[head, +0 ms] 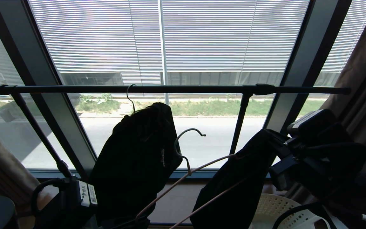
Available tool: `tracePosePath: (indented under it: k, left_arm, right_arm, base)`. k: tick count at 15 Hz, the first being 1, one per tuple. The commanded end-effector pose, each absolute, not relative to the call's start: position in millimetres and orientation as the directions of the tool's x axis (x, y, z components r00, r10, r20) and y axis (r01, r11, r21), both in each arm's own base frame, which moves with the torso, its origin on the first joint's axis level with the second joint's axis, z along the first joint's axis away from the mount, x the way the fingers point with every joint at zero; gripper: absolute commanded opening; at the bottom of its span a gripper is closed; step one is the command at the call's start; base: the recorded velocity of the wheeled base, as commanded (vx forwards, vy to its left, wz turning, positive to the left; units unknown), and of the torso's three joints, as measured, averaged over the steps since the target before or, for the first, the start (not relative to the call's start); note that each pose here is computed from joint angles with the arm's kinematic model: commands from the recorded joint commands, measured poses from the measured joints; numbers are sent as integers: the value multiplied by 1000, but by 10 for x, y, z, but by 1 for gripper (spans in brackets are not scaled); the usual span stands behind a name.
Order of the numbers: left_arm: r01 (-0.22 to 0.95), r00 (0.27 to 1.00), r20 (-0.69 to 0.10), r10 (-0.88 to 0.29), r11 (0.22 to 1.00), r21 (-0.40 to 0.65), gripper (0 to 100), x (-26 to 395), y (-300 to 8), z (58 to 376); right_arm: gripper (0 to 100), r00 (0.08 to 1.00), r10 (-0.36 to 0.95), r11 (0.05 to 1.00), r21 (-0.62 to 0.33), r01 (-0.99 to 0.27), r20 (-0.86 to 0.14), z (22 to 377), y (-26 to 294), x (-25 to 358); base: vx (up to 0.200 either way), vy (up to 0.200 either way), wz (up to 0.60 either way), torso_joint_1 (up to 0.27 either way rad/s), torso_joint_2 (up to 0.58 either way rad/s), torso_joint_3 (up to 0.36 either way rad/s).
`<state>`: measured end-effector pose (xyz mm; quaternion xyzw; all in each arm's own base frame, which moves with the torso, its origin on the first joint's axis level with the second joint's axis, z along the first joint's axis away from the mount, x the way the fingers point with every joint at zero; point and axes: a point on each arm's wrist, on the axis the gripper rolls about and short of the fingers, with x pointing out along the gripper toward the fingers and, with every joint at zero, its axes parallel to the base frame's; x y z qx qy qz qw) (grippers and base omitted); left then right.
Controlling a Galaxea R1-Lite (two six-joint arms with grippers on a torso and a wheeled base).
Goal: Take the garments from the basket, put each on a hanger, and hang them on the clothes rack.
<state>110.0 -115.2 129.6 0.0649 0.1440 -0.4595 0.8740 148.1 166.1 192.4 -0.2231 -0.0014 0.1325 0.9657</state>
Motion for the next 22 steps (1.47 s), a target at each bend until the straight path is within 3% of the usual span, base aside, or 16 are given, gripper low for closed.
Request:
tracePosePath:
  k: [1,11,19,22]
  left_arm:
    - [814,549,-307,-777,581,-14,0,1114,-1132,1303]
    - [799,576,-273,-771,601,-11,0,1142,-1103,1375]
    - [797,571,-309,-761,604,-15,0,1204,-1152,1320]
    - [798,568,-314,-761,602,-17,0,1203,-1158,1309]
  right_arm:
    - [0,968,248,871,-427,-245,-49,1946,1655,1502]
    - [0,966,250,862,-438,-254,-70,1888,1699,1528]
    - [0,932,358,838,-418,-350,-64,1904,1864,1316]
    - [0,913,408,848,-365,-385,-16,1974,1977,1243]
  base:
    - [0,0,0,0,0,0]
    - [0,0,0,0,0,0]
    - [0,0,0,0,0,0]
    - [0,0,0,0,0,0]
